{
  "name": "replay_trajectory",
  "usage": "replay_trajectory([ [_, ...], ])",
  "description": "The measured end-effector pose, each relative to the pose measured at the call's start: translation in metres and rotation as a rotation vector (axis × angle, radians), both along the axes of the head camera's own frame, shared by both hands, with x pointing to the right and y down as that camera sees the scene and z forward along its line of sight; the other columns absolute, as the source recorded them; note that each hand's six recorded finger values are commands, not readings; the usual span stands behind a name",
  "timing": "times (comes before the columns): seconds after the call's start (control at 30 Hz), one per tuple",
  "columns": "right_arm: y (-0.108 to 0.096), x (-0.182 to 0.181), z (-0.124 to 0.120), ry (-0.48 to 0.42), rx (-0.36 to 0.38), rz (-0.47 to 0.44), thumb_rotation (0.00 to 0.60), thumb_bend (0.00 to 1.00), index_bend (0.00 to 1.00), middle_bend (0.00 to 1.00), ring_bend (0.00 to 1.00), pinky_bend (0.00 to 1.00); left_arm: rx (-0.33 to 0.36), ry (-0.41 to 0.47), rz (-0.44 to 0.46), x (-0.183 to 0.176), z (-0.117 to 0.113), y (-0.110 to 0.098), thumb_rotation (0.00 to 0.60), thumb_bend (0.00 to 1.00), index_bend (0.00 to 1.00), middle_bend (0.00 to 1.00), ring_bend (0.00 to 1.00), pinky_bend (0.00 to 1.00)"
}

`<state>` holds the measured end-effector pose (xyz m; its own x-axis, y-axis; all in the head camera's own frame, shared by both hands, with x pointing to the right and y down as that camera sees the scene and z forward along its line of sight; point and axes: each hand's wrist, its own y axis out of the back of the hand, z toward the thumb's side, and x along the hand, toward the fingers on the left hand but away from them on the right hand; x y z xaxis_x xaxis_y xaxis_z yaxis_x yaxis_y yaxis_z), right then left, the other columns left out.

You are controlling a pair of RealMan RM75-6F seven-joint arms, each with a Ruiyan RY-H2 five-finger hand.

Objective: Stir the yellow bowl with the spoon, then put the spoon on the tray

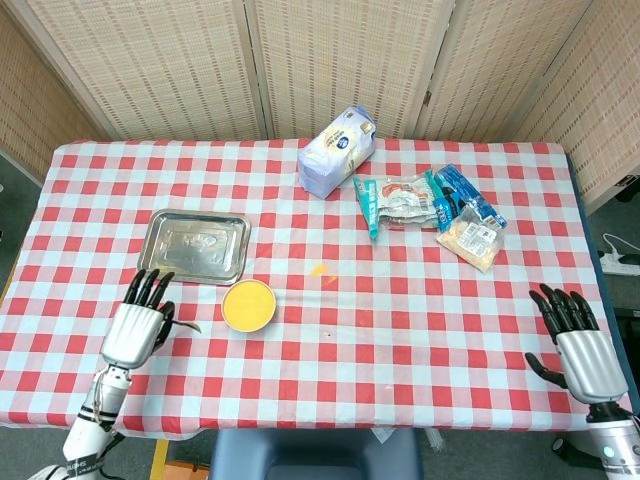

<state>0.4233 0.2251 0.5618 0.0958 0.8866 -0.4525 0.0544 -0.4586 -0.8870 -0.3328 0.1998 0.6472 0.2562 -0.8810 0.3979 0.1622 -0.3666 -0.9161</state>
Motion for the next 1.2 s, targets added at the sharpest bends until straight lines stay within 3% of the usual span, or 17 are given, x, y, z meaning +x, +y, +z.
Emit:
replay_trajectory([
  [0.23,-0.003,0.006,0.001,-0.003,-0.007,0.017,0.600,0.17,0.00,0.00,0.00,0.00,0.024,-0.035,0.065,0.043,-0.001,-0.026,0.600,0.43,0.58,0.09,0.00,0.06],
  [0.43,-0.005,0.010,0.004,-0.003,-0.021,0.032,0.600,0.17,0.00,0.00,0.00,0.00,0.015,-0.059,0.098,0.082,0.014,-0.034,0.600,0.43,0.57,0.09,0.00,0.05],
  [0.73,-0.008,0.013,0.005,-0.010,-0.033,0.042,0.600,0.17,0.00,0.00,0.00,0.00,0.046,-0.101,0.062,0.111,0.039,-0.041,0.600,0.43,0.56,0.09,0.00,0.05],
  [0.93,-0.009,0.017,0.003,-0.009,-0.026,0.053,0.600,0.17,0.00,0.00,0.00,0.00,0.072,-0.107,0.042,0.115,0.045,-0.048,0.600,0.43,0.47,0.07,0.00,0.05],
  [1.07,-0.010,0.018,0.002,-0.010,-0.023,0.058,0.600,0.17,0.00,0.00,0.00,0.00,0.069,-0.116,0.026,0.113,0.049,-0.045,0.600,0.43,0.35,0.06,0.00,0.05],
  [1.2,-0.009,0.016,0.001,-0.022,-0.025,0.055,0.600,0.17,0.00,0.00,0.00,0.00,0.064,-0.119,0.005,0.113,0.054,-0.039,0.600,0.43,0.32,0.05,0.00,0.05],
])
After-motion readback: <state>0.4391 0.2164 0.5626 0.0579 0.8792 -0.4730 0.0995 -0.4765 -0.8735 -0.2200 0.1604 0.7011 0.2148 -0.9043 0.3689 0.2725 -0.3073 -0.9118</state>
